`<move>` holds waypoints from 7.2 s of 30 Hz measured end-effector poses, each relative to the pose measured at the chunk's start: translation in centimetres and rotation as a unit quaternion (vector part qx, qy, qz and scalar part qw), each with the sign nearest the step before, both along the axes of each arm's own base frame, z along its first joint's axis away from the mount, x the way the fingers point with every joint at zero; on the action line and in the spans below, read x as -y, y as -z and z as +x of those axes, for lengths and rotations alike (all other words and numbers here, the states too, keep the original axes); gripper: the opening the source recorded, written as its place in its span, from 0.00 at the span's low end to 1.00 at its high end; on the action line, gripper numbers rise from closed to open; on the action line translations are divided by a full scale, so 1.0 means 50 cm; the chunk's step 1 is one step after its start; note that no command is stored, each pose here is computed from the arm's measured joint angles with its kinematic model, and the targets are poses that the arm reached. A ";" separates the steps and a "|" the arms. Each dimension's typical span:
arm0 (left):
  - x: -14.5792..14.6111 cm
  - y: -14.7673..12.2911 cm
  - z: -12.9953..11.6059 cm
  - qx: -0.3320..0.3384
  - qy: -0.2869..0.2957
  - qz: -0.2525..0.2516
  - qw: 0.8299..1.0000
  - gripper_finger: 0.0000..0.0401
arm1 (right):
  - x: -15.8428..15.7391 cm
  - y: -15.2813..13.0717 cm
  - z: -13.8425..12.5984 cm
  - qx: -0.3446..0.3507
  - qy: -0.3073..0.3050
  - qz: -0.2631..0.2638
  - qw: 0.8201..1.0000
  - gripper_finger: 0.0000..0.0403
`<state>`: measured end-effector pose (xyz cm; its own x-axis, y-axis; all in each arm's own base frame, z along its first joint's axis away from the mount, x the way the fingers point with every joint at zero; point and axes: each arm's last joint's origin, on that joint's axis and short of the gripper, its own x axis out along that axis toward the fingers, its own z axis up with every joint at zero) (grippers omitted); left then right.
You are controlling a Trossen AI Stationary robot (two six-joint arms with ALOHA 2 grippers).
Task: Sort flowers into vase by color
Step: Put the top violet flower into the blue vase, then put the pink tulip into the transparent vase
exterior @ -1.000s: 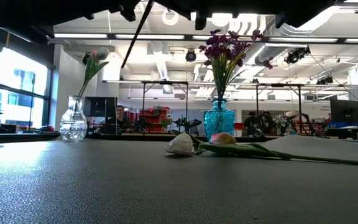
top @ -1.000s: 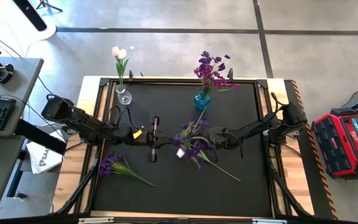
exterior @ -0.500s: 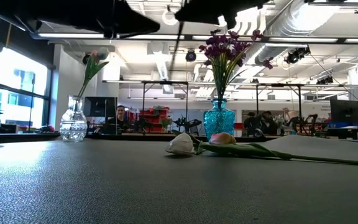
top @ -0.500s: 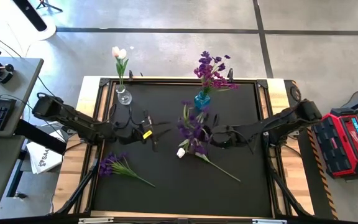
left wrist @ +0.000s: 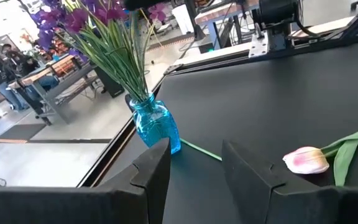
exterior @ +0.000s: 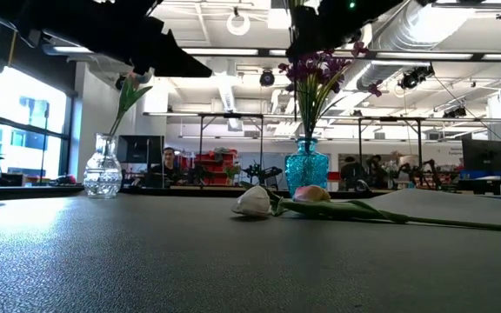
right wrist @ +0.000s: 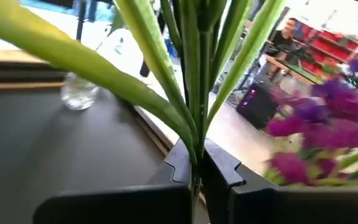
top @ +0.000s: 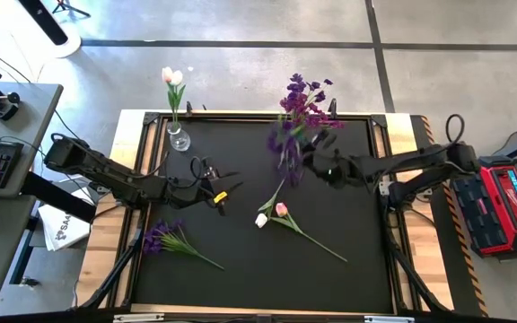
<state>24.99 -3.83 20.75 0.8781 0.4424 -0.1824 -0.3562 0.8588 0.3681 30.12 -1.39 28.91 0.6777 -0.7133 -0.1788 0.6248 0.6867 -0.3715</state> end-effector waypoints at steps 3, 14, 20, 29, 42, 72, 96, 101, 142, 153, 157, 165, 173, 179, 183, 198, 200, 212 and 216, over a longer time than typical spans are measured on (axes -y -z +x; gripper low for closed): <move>0.000 0.000 0.000 0.002 -0.001 -0.003 1.000 0.33 | 0.045 0.001 -0.004 0.008 0.015 0.024 1.000 0.00; 0.000 0.000 0.000 0.007 -0.002 -0.011 1.000 0.33 | 0.108 0.039 0.000 -0.009 0.056 0.065 0.996 0.00; 0.000 0.000 0.000 0.007 -0.002 -0.011 1.000 0.33 | 0.126 0.049 -0.007 -0.006 0.078 0.095 0.992 0.00; 0.000 -0.001 0.000 0.008 -0.002 -0.014 1.000 0.33 | 0.150 0.052 -0.014 0.018 0.089 0.130 0.987 0.02; 0.000 0.000 0.000 0.010 -0.003 -0.019 1.000 0.33 | 0.176 0.030 -0.038 0.009 0.079 0.168 0.983 0.51; 0.000 0.001 0.000 0.009 -0.003 -0.021 1.000 0.33 | 0.057 -0.153 -0.129 -0.069 -0.006 0.230 0.971 0.62; 0.000 0.001 0.000 0.013 -0.004 -0.029 0.999 0.33 | -0.072 -0.188 -0.227 -0.047 -0.035 0.222 0.973 0.62; 0.000 0.001 0.000 0.013 -0.004 -0.029 0.999 0.33 | -0.082 -0.209 -0.261 -0.014 -0.054 0.218 0.974 0.62; 0.000 -0.002 0.001 0.018 -0.004 -0.026 1.000 0.33 | -0.200 0.186 -0.211 0.084 -0.221 0.365 0.900 0.62; 0.009 -0.018 0.006 0.003 -0.014 -0.022 1.000 0.33 | -0.231 0.240 -0.169 -0.009 -0.252 0.387 0.887 0.62; 0.021 -0.036 0.004 -0.036 -0.023 -0.033 0.999 0.33 | -0.239 0.219 -0.160 -0.047 -0.256 0.393 0.882 0.62; 0.030 -0.062 -0.039 -0.068 -0.053 -0.131 0.988 0.33 | -0.242 0.181 -0.146 -0.062 -0.237 0.348 0.905 0.62; -0.023 -0.036 -0.141 -0.133 -0.235 -0.244 0.931 0.33 | -0.236 0.181 -0.146 -0.050 -0.213 0.321 0.921 0.62; -0.031 0.003 -0.180 -0.185 -0.310 -0.293 0.886 0.33 | -0.233 0.180 -0.146 -0.038 -0.192 0.302 0.933 0.62; -0.029 0.036 -0.184 -0.212 -0.289 -0.321 0.877 0.35 | -0.232 0.180 -0.146 -0.038 -0.190 0.292 0.937 0.62; -0.008 0.083 -0.110 -0.011 -0.043 -0.313 0.949 0.46 | -0.201 0.306 -0.084 -0.181 -0.197 0.313 0.911 0.62; -0.006 0.077 -0.102 0.020 -0.017 -0.295 0.955 0.46 | -0.197 0.324 -0.082 -0.192 -0.183 0.335 0.904 0.60; 0.003 0.073 -0.072 0.055 0.030 -0.237 0.970 0.46 | -0.200 0.369 -0.077 -0.225 -0.166 0.343 0.897 0.32; 0.003 0.082 -0.068 0.047 0.028 -0.234 0.971 0.46 | -0.201 0.361 -0.076 -0.224 -0.179 0.324 0.901 0.16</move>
